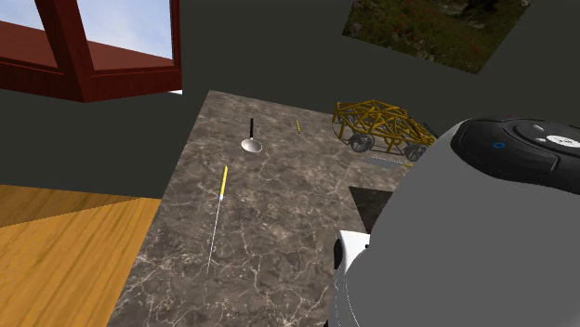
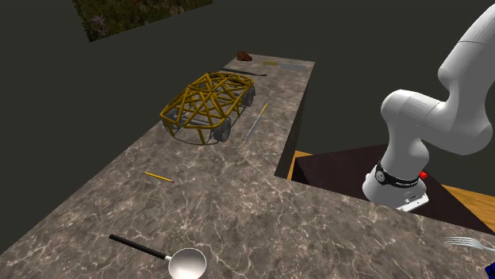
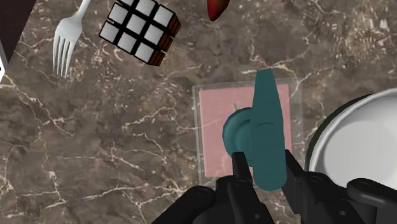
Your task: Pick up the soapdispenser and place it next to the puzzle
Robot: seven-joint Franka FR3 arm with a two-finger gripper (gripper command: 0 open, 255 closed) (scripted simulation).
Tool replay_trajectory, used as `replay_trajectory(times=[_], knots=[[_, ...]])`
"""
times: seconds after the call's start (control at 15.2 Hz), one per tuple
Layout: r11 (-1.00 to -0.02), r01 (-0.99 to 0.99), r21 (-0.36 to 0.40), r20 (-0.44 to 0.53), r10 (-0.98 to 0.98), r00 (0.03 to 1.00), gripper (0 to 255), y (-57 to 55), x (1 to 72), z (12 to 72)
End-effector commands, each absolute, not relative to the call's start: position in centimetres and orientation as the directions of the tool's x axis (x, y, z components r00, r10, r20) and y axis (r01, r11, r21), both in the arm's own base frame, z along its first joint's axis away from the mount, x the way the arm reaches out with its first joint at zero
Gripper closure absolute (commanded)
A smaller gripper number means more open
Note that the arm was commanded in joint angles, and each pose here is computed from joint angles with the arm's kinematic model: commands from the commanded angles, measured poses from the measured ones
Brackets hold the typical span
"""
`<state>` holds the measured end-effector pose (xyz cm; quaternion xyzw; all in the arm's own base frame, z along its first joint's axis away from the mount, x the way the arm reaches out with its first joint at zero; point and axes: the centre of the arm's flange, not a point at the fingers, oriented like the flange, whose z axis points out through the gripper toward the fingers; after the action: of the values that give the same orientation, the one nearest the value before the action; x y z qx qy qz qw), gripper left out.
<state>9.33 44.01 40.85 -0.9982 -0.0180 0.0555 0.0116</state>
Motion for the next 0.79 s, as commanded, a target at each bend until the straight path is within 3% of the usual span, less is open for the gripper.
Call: replay_trajectory(times=[0.0,0.2,0.26,0.59,0.73], knots=[[-0.999,0.035,-0.023,-0.111,0.037,0.993,255,44.0,9.3,40.7],[-0.999,0.035,-0.023,-0.111,0.037,0.993,255,44.0,9.3,40.7],[-0.999,0.035,-0.023,-0.111,0.037,0.993,0,44.0,9.3,40.7],[-0.999,0.035,-0.023,-0.111,0.037,0.993,0,44.0,9.3,40.7],[-0.999,0.035,-0.023,-0.111,0.037,0.993,0,43.9,9.6,43.3]])
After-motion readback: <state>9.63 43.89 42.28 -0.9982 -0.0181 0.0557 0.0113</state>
